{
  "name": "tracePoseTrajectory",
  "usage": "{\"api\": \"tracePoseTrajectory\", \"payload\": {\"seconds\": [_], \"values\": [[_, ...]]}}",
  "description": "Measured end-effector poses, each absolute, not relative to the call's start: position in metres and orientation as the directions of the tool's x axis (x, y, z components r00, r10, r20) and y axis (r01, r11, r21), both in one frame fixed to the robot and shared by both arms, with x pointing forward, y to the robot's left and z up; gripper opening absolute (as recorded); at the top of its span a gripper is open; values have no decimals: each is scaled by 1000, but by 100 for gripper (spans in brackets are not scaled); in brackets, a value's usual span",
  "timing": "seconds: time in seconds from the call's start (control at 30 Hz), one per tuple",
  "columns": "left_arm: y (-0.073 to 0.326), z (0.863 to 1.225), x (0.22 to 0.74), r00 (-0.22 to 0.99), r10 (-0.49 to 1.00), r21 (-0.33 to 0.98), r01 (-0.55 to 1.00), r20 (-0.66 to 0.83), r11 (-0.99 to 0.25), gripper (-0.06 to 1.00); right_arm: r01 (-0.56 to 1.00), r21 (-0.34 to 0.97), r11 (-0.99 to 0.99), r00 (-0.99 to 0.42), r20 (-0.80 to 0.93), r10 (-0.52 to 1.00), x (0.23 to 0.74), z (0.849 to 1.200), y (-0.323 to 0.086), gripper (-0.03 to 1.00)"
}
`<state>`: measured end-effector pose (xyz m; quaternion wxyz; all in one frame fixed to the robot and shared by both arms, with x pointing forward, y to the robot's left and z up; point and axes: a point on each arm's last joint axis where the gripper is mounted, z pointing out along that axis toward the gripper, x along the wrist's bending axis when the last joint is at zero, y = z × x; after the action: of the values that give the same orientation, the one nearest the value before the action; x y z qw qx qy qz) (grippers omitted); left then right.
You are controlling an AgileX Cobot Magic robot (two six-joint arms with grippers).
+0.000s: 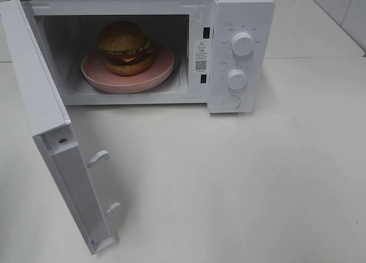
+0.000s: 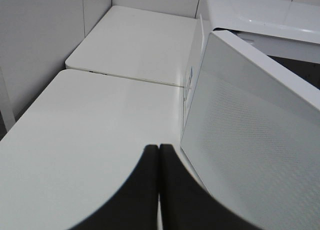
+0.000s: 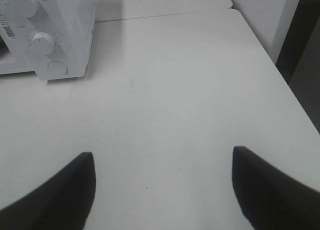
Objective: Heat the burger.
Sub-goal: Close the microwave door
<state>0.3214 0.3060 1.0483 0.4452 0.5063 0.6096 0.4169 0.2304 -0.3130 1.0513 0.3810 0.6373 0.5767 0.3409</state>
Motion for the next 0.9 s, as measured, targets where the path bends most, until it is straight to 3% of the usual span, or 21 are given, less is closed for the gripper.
{"api": "tracePoseTrajectory", "payload": {"seconds": [0.3, 0.57, 0.77, 0.9], "values": [[315, 1016, 339, -158, 966, 972, 81, -204, 219, 0, 475, 879, -45, 102, -5, 995, 230, 1051, -313, 71], [320, 998, 351, -194, 964, 977, 74, -182, 199, 0, 475, 879, -45, 102, -5, 995, 230, 1051, -313, 71], [319, 993, 359, -179, 970, 976, 115, -164, 186, 0, 475, 879, -45, 102, -5, 995, 230, 1051, -313, 71], [313, 991, 369, -94, 986, 980, 131, -141, 153, 0, 475, 879, -45, 102, -5, 995, 230, 1051, -313, 71]]}}
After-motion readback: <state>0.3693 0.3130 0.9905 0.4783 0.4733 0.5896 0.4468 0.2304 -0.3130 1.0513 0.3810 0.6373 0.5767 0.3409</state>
